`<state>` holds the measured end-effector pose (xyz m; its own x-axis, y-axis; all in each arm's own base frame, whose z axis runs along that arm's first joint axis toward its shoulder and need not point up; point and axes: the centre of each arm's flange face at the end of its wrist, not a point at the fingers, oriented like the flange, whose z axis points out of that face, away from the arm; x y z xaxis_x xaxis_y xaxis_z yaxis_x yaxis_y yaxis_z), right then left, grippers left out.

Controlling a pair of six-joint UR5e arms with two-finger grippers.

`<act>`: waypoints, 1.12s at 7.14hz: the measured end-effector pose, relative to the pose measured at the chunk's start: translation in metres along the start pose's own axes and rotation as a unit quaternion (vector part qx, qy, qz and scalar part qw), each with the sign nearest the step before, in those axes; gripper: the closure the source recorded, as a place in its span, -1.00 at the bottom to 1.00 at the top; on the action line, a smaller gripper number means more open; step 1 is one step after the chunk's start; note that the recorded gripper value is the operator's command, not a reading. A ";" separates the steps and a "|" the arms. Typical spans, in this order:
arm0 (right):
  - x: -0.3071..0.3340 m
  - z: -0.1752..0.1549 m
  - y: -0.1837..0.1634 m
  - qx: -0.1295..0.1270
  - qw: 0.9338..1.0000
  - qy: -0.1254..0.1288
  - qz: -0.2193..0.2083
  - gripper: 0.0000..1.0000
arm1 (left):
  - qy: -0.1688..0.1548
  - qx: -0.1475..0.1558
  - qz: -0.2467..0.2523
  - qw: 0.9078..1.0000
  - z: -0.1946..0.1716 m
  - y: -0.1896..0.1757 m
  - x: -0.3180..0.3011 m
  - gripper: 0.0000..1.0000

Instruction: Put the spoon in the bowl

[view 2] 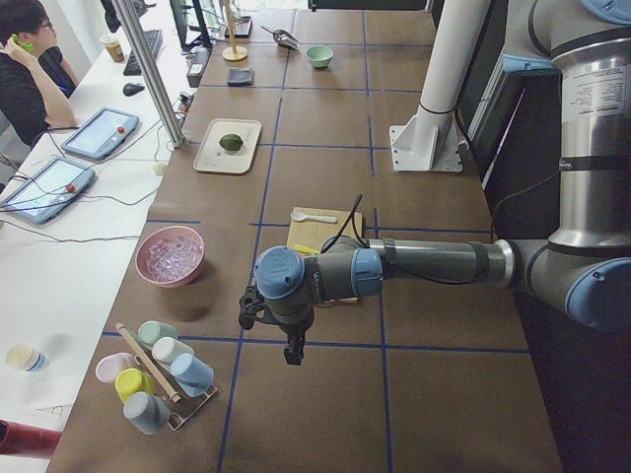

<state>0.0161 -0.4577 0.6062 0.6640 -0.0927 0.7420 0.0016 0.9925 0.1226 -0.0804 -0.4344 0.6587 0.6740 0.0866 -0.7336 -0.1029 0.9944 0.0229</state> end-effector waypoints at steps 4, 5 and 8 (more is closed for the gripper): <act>-0.055 0.067 0.022 0.015 0.998 -0.019 0.049 -0.99 | 0.000 0.002 0.001 1.000 -0.002 0.000 0.002 -1.00; -0.061 0.090 0.030 0.013 0.998 -0.017 0.051 -0.99 | 0.000 0.002 0.001 1.000 -0.002 0.000 0.002 -1.00; -0.067 0.141 0.034 -0.015 0.999 -0.006 0.038 -0.12 | 0.000 0.002 0.002 1.000 -0.002 0.000 0.002 -1.00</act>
<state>-0.1339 -0.4292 0.6535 0.6546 -0.0175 0.7558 -0.0267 0.9986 0.0462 -0.0804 -0.4346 0.6557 0.6743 0.0902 -0.7329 -0.1023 0.9943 0.0283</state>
